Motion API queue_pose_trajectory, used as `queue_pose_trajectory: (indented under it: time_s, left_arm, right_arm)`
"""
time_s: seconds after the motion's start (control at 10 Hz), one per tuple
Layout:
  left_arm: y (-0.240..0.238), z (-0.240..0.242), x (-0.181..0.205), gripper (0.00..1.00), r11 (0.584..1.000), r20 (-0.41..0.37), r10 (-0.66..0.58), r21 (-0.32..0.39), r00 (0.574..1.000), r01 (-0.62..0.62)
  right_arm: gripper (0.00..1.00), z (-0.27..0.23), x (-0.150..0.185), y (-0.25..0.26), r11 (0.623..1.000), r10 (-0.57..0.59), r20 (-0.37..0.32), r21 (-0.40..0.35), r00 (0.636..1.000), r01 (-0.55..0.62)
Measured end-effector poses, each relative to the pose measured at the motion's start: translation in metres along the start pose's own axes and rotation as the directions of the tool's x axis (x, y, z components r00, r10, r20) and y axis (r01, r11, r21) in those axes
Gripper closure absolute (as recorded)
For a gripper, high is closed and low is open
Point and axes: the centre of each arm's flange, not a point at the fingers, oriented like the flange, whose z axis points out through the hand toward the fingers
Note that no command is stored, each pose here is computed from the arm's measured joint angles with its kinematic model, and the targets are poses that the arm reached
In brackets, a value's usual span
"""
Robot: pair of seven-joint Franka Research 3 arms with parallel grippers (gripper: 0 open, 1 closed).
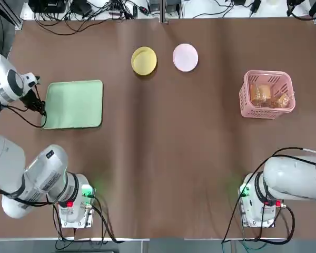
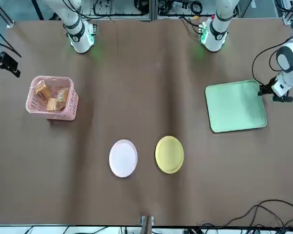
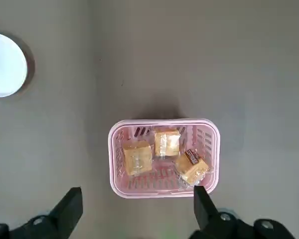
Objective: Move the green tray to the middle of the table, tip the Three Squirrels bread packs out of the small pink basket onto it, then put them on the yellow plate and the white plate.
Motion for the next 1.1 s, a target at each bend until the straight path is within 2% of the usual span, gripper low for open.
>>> queue_pose_trajectory:
  time_s: [0.3,0.5,0.7,1.1]
  left_arm:
    - [0.041,0.005,0.020,0.94,0.993,0.018,0.115,-0.022,0.993,-0.115]
    - [0.087,0.005,0.041,0.94,0.979,0.033,0.203,-0.039,0.979,-0.202]
    - [0.136,0.004,0.059,0.94,0.980,0.049,0.196,-0.049,0.979,-0.194]
    - [0.284,0.002,0.086,0.94,0.996,0.066,0.070,-0.058,0.995,-0.066]
  right_arm:
    - [0.01,0.000,0.000,0.000,1.000,-0.001,-0.003,0.000,1.000,0.001]
    - [0.01,0.000,0.000,0.000,1.000,0.000,-0.003,0.000,1.000,0.000]
    - [0.01,0.000,0.000,0.000,1.000,0.000,-0.003,0.000,1.000,0.000]
    - [0.01,0.000,0.000,0.000,1.000,0.001,-0.002,0.000,1.000,-0.001]
